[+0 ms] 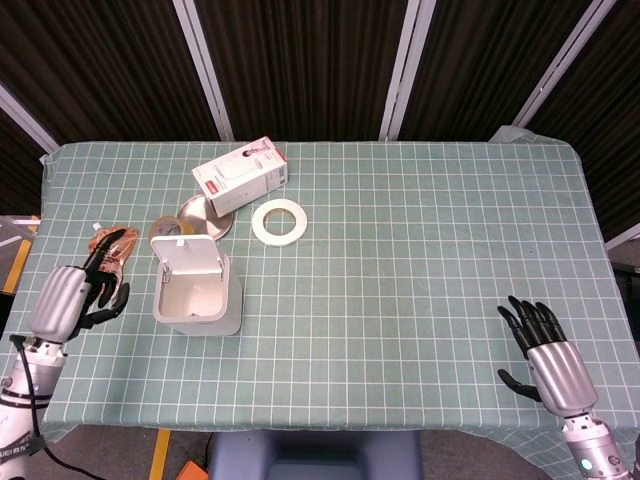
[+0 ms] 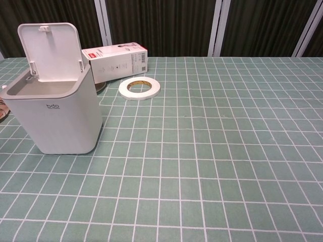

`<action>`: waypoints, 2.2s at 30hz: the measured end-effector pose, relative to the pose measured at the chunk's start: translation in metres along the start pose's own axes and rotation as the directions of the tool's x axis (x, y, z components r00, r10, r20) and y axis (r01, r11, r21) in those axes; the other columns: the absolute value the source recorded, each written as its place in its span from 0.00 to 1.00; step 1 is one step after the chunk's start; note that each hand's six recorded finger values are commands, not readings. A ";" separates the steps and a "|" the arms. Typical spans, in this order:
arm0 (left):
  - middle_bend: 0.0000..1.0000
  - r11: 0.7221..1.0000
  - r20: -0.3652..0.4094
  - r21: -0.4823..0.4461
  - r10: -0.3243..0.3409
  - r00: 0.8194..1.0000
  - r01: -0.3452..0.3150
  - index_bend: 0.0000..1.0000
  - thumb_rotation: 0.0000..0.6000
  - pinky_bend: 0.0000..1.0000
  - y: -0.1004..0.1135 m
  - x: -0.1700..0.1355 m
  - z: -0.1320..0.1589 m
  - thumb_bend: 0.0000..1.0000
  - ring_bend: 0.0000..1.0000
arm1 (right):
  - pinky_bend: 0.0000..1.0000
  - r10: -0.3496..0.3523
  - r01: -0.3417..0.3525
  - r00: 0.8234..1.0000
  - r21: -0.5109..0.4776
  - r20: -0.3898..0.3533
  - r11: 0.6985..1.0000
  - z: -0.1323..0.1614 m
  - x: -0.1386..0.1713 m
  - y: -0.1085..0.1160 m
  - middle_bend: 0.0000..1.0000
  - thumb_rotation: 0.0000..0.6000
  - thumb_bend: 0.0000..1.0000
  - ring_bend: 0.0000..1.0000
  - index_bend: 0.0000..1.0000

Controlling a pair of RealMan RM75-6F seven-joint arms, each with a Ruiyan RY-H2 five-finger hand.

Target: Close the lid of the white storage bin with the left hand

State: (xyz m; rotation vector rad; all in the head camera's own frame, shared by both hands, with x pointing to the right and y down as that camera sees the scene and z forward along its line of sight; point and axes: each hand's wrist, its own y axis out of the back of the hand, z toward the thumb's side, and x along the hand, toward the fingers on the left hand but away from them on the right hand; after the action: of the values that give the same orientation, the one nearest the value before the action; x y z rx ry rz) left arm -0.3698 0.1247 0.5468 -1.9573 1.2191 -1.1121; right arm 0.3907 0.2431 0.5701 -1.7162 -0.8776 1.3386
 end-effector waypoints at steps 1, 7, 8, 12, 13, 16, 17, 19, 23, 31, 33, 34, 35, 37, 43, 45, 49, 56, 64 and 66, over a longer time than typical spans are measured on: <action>1.00 0.999 -0.015 -0.021 -0.042 0.999 0.041 0.17 1.00 1.00 -0.003 0.010 0.003 0.49 1.00 | 0.00 0.000 0.000 1.000 0.001 0.002 1.000 0.000 -0.001 0.000 0.00 1.00 0.30 0.00 0.00; 1.00 0.968 -0.044 -0.085 -0.241 0.969 0.237 0.17 1.00 1.00 -0.019 0.053 0.031 0.48 1.00 | 0.00 -0.002 0.002 1.000 0.002 0.005 1.000 -0.002 -0.002 0.001 0.00 1.00 0.30 0.00 0.00; 1.00 0.965 -0.038 -0.086 -0.252 0.967 0.248 0.17 1.00 1.00 -0.019 0.060 0.038 0.48 1.00 | 0.00 -0.001 0.001 1.000 0.003 0.004 1.000 -0.002 -0.003 0.000 0.00 1.00 0.30 0.00 0.00; 1.00 0.961 -0.012 -0.071 -0.268 0.963 0.267 0.17 1.00 1.00 -0.017 0.079 0.059 0.48 1.00 | 0.00 0.002 -0.002 1.000 0.003 0.003 1.000 -0.002 -0.003 0.000 0.00 1.00 0.30 0.00 0.00; 1.00 0.960 -0.014 -0.065 -0.275 0.961 0.273 0.17 1.00 1.00 -0.018 0.080 0.060 0.48 1.00 | 0.00 -0.001 0.001 1.000 0.002 0.004 1.000 -0.002 -0.003 0.001 0.00 1.00 0.30 0.00 0.00; 1.00 0.951 -0.025 -0.066 -0.305 0.952 0.303 0.18 1.00 1.00 -0.022 0.079 0.059 0.48 1.00 | 0.00 -0.012 0.012 1.000 -0.001 0.003 1.000 -0.002 -0.003 0.002 0.00 1.00 0.30 0.00 0.00; 1.00 0.946 -0.030 -0.068 -0.320 0.947 0.317 0.18 1.00 1.00 -0.024 0.079 0.059 0.48 1.00 | 0.00 -0.013 0.013 1.000 -0.001 0.003 1.000 -0.002 -0.003 0.003 0.00 1.00 0.30 0.00 0.00; 1.00 0.938 -0.039 -0.073 -0.341 0.939 0.338 0.20 1.00 1.00 -0.026 0.079 0.058 0.48 1.00 | 0.00 -0.016 0.016 1.000 -0.002 0.001 1.000 -0.002 -0.003 0.003 0.00 1.00 0.30 0.00 0.00; 1.00 0.924 -0.070 -0.075 -0.381 0.922 0.376 0.20 1.00 1.00 -0.025 0.077 0.052 0.48 1.00 | 0.00 -0.008 0.008 1.000 -0.004 -0.012 1.000 0.000 -0.002 0.002 0.00 1.00 0.30 0.00 0.00; 1.00 0.904 -0.082 -0.057 -0.428 0.900 0.424 0.24 1.00 1.00 -0.023 0.065 0.052 0.49 1.00 | 0.00 -0.013 0.013 1.000 -0.010 -0.018 1.000 0.001 0.001 0.004 0.00 1.00 0.30 0.00 0.00; 1.00 0.904 -0.075 -0.055 -0.427 0.901 0.423 0.24 1.00 1.00 -0.022 0.062 0.053 0.49 1.00 | 0.00 -0.013 0.012 1.000 -0.012 -0.018 1.000 0.001 0.001 0.004 0.00 1.00 0.30 0.00 0.00; 1.00 0.904 -0.069 -0.051 -0.427 0.902 0.424 0.24 1.00 1.00 -0.022 0.060 0.054 0.49 1.00 | 0.00 -0.013 0.012 1.000 -0.013 -0.019 1.000 0.002 0.001 0.004 0.00 1.00 0.30 0.00 0.00; 1.00 0.904 -0.064 -0.047 -0.428 0.902 0.426 0.25 1.00 1.00 -0.022 0.057 0.055 0.49 1.00 | 0.00 -0.013 0.013 1.000 -0.014 -0.019 1.000 0.002 0.001 0.004 0.00 1.00 0.30 0.00 0.00; 1.00 0.900 -0.050 -0.036 -0.435 0.899 0.434 0.25 1.00 1.00 -0.023 0.051 0.057 0.49 1.00 | 0.00 -0.016 0.015 1.000 -0.016 -0.020 1.000 0.002 0.002 0.005 0.00 1.00 0.30 0.00 0.00; 1.00 0.869 -0.017 0.019 -0.494 0.869 0.494 0.24 1.00 1.00 -0.033 0.024 0.060 0.49 1.00 | 0.00 -0.019 0.018 1.000 -0.025 -0.023 1.000 0.003 0.004 0.006 0.00 1.00 0.30 0.00 0.00; 1.00 0.855 -0.014 0.033 -0.518 0.855 0.518 0.23 1.00 1.00 -0.037 0.015 0.058 0.49 1.00 | 0.00 -0.019 0.019 1.000 -0.027 -0.024 0.999 0.003 0.004 0.006 0.00 1.00 0.30 0.00 0.00; 1.00 0.814 -0.028 0.045 -0.578 0.816 0.578 0.22 1.00 1.00 -0.050 -0.003 0.049 0.49 1.00 | 0.00 -0.016 0.015 0.999 -0.029 -0.028 0.999 0.004 0.005 0.006 0.00 1.00 0.30 0.00 0.00; 1.00 0.747 -0.092 0.057 -0.657 0.748 0.663 0.18 1.00 1.00 -0.064 -0.011 0.029 0.49 1.00 | 0.00 0.007 -0.008 0.999 -0.038 -0.043 0.999 0.006 0.007 0.004 0.00 1.00 0.30 0.00 0.00; 1.00 0.725 -0.128 0.035 -0.680 0.722 0.688 0.14 1.00 1.00 -0.066 -0.015 0.017 0.50 1.00 | 0.00 0.017 -0.018 0.999 -0.049 -0.035 0.999 0.005 0.007 0.006 0.00 1.00 0.30 0.00 0.00; 1.00 0.752 -0.109 0.023 -0.653 0.749 0.659 0.09 1.00 1.00 -0.061 -0.014 0.021 0.50 1.00 | 0.00 0.018 -0.020 0.999 -0.050 -0.033 0.999 0.005 0.008 0.006 0.00 1.00 0.30 0.00 0.00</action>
State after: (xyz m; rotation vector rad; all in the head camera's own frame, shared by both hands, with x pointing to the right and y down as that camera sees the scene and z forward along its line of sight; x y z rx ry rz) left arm -0.3290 0.1640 0.5805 -2.3830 0.4971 -1.5696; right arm 0.3882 0.2479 0.5609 -1.7840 -0.8852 1.3076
